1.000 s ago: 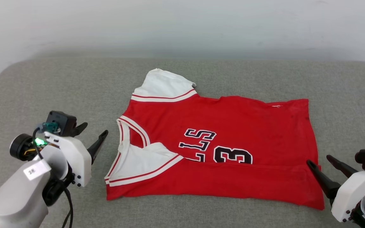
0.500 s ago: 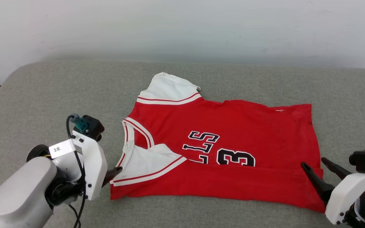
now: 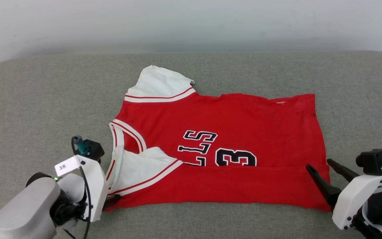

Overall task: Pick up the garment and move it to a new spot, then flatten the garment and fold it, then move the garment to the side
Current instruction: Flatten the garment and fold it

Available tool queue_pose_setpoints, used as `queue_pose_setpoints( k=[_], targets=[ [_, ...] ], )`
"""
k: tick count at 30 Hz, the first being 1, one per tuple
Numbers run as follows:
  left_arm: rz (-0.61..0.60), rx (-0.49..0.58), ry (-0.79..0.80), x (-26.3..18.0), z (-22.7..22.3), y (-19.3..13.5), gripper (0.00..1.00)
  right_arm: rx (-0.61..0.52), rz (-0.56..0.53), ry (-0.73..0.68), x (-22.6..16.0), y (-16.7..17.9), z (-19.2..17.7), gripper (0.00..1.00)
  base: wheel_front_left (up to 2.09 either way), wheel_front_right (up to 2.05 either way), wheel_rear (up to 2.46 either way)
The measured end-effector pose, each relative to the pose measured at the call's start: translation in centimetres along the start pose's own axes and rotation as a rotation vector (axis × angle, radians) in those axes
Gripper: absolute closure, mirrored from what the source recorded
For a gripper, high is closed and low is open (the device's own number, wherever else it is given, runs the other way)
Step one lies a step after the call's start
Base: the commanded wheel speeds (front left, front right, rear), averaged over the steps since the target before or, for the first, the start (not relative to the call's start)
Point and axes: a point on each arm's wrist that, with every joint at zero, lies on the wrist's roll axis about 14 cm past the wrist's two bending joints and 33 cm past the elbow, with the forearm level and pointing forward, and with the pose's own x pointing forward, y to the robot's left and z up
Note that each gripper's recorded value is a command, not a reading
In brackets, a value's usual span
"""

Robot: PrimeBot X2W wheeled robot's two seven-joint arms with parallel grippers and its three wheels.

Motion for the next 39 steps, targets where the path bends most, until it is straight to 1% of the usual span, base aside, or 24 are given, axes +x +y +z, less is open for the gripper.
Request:
queue_pose_setpoints(
  k=[4, 7, 8, 9, 12, 17, 21, 24, 27, 31, 39],
  targets=[
    [-0.009, -0.035, 0.037, 1.1, -0.8, 0.3, 0.0, 0.01, -0.008, 0.016, 0.1, -0.3, -0.6, 0.0, 0.0, 0.0, 0.0],
    [-0.022, -0.052, 0.034, 1.5, -0.8, 0.2, 0.0, 0.011, -0.021, 0.007, 0.0, -0.8, -0.3, 0.0, 0.0, 0.0, 0.0],
    [-0.022, -0.048, 0.029, 1.5, -0.8, 0.2, 0.6, 0.009, -0.026, 0.004, 0.0, -1.0, -0.2, 0.0, 0.0, 0.0, 0.0],
    [-0.02, -0.041, 0.016, 1.5, -0.7, 0.2, 1.0, 0.005, -0.029, 0.0, -0.1, -1.2, 0.0, 0.0, 0.0, 0.0, 0.0],
    [-0.023, -0.043, -0.025, 1.4, -0.3, -0.1, 1.0, -0.014, -0.039, -0.013, -0.3, -1.7, 0.9, 0.0, 0.0, 0.0, 0.0],
    [-0.011, -0.001, -0.105, 0.5, 0.7, -0.4, 1.0, -0.08, -0.056, -0.024, -0.9, -2.8, 3.2, 0.0, 0.0, 0.0, 0.0],
    [-0.001, 0.034, -0.193, -0.6, 1.9, -0.5, 1.0, -0.136, -0.07, 0.027, -1.7, -3.7, 4.3, 0.0, 0.0, 0.0, 0.0],
    [0.008, 0.059, -0.228, -1.3, 2.1, -0.5, 1.0, -0.168, -0.064, 0.1, -2.0, -3.9, 4.3, 0.0, 0.0, 0.0, 0.0],
    [0.001, 0.073, -0.251, -1.7, 2.2, -0.9, 1.0, -0.184, -0.056, 0.216, -2.3, -4.0, 3.2, 0.0, 0.0, 0.0, 0.0],
    [-0.002, 0.087, -0.277, -2.2, 2.6, -1.3, 1.0, -0.185, -0.02, 0.37, -2.5, -3.4, 0.9, 0.0, 0.0, 0.0, 0.0],
    [-0.007, 0.1, -0.301, -2.2, 3.3, -1.8, 1.0, -0.17, 0.018, 0.553, -1.5, -2.5, -3.8, 0.0, 0.0, 0.0, 0.0]
  ],
)
